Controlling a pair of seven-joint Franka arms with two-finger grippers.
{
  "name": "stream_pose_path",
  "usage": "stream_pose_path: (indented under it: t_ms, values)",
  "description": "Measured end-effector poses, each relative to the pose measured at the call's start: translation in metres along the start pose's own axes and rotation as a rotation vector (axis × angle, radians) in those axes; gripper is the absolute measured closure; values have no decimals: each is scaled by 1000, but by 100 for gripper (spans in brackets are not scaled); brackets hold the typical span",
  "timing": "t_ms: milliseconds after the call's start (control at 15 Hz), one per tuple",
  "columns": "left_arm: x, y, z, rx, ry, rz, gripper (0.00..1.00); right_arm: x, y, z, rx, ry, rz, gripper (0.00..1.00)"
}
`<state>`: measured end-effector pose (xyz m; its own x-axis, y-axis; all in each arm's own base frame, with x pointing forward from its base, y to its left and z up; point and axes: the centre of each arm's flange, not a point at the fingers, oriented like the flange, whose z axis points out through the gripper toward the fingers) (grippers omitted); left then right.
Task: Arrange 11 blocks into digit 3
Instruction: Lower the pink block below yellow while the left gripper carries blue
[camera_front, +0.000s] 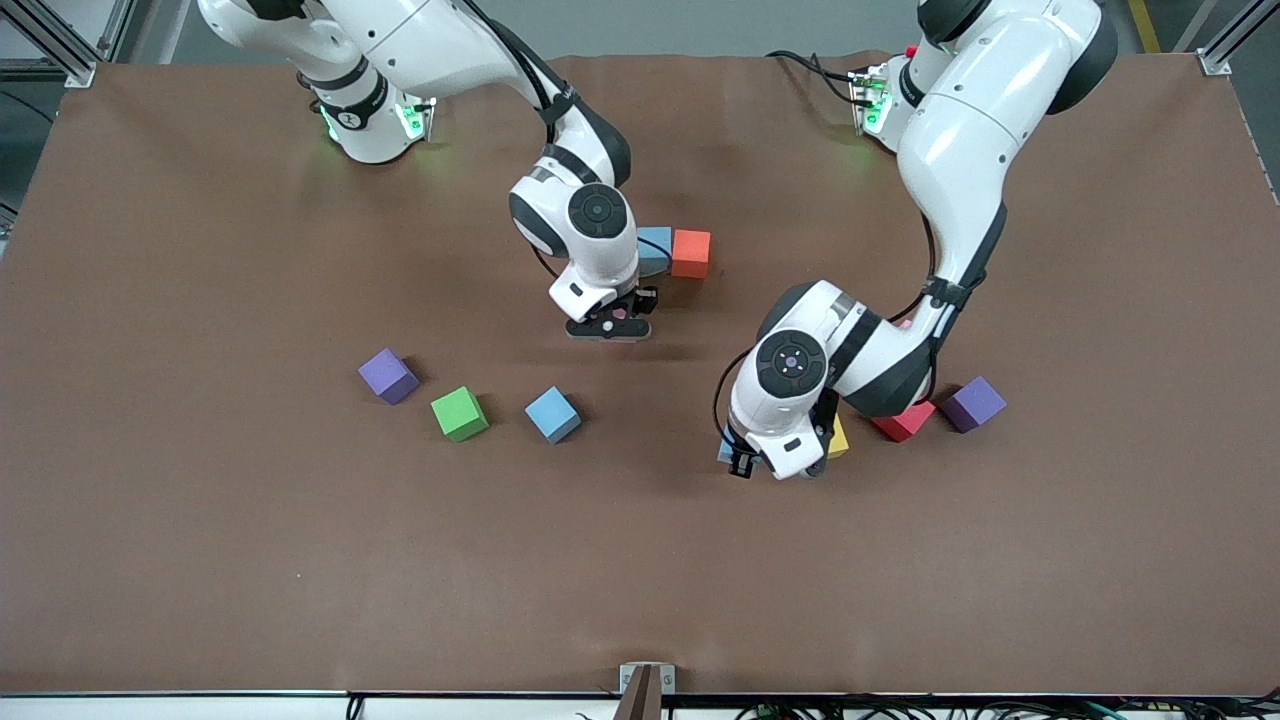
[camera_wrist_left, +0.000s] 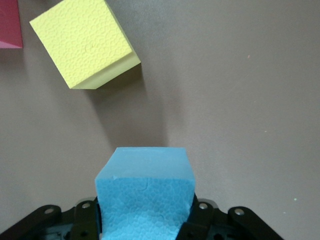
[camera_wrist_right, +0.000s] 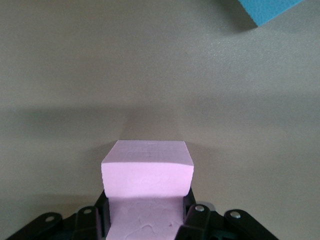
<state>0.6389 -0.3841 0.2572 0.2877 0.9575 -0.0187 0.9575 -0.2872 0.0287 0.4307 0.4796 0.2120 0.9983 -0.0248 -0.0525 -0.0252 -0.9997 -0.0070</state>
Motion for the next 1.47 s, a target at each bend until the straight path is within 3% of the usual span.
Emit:
stream_pose_path:
  t_ms: [334, 735, 1203, 1471]
  values:
    - [11, 3, -9, -8, 3, -51, 45, -1, -1, 0, 0, 0, 2, 44]
    - [4, -3, -1, 9, 8, -278, 45, -7, -6, 0, 1, 1, -4, 44]
    - [3, -9, 7, 25, 17, -284, 45, -7, -6, 0, 0, 1, -3, 44]
    - [2, -11, 6, 23, 16, -280, 45, -2, -2, 1, -8, 11, 1, 13]
